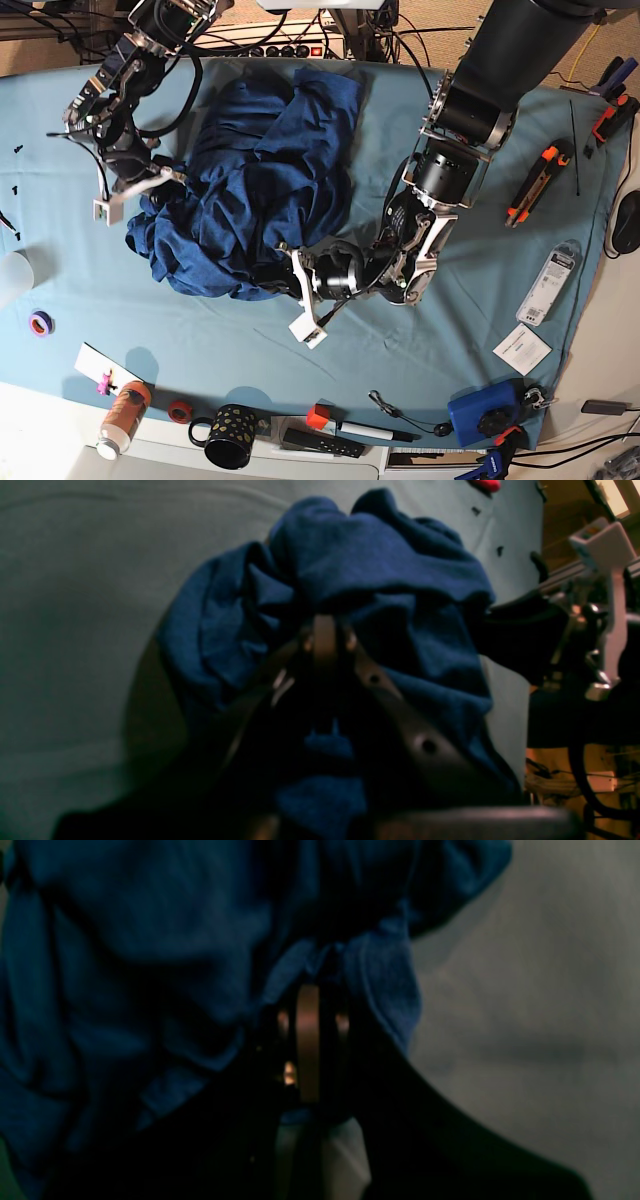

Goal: Layout the t-shirt on the table in an organized manner, then fold the t-shirt properly
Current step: 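Drag the shirt fabric with the left gripper toward the right gripper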

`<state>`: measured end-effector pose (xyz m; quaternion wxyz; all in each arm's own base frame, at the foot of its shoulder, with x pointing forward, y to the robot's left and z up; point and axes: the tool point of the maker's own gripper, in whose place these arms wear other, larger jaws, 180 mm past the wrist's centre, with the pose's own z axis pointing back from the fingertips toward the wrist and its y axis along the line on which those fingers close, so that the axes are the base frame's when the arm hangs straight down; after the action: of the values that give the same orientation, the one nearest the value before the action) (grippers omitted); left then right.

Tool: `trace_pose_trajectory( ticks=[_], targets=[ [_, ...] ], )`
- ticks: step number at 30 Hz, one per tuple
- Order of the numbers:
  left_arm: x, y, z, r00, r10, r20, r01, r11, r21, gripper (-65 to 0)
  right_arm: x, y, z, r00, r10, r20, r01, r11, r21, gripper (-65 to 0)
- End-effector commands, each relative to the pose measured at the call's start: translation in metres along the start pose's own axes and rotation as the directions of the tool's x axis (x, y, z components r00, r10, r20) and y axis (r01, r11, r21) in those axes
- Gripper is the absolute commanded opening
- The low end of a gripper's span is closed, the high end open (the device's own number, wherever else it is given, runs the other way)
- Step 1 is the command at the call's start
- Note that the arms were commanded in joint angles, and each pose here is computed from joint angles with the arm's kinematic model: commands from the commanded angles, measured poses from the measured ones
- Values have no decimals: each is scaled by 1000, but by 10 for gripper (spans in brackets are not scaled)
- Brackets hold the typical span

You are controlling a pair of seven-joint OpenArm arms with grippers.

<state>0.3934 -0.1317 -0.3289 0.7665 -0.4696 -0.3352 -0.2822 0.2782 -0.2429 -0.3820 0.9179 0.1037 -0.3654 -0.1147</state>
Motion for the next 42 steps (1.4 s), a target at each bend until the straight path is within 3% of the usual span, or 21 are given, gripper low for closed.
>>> trace_pose_trajectory(
  ticks=[1, 3, 4, 8, 10, 15, 23, 29, 34, 36, 39, 42],
  targets=[
    [24, -9, -1, 998, -27, 56, 29, 999, -28, -650, 8, -5, 5, 1000, 9, 26, -9, 1000, -13, -650],
    [14, -11, -3, 999, -20, 37, 21, 999, -35, -650, 5, -17, 10, 1000, -8, 22, 8, 999, -40, -650],
    [6, -13, -5, 1000, -21, 10, 21, 999, -40, -618, 5, -24, 14, 1000, -13, 20, 14, 998, -57, -650],
    [-39, -23, -10, 986, -31, -162, 19, 997, -74, -422, 16, -62, 34, 998, -18, 52, 26, 989, -146, -650],
    [-49, -28, -5, 981, -1, -193, -20, 994, -107, -407, 23, -82, 46, 997, -17, 70, 30, 981, -191, -650],
    [-43, -31, 8, 983, 106, -148, -130, 978, -162, -407, 39, -118, 72, 994, -8, 109, 38, 960, -278, -650],
    [-58, -47, 21, 953, 176, -247, -236, 941, -241, -321, 45, -121, 76, 993, 4, 119, 30, 959, -282, -650],
    [-90, -54, 19, 933, 240, -267, -305, 921, -241, -321, 46, -108, 66, 995, 34, 95, -9, 967, -253, -650],
    [-115, -49, 15, 932, 260, -253, -311, 932, -188, -340, 46, -93, 55, 995, 69, 71, -52, 974, -219, -650],
    [-118, -48, 14, 933, 266, -244, -314, 932, -181, -433, 46, -87, 51, 995, 83, 61, -69, 976, -204, -650],
    [-115, -48, 14, 934, 263, -242, -310, 933, -182, -630, 46, -80, 46, 994, 100, 50, -89, 978, -187, -650],
    [-110, -44, 14, 940, 236, -248, -283, 943, -174, -650, 45, -77, 44, 994, 100, 49, -90, 980, -180, -650]
  ],
)
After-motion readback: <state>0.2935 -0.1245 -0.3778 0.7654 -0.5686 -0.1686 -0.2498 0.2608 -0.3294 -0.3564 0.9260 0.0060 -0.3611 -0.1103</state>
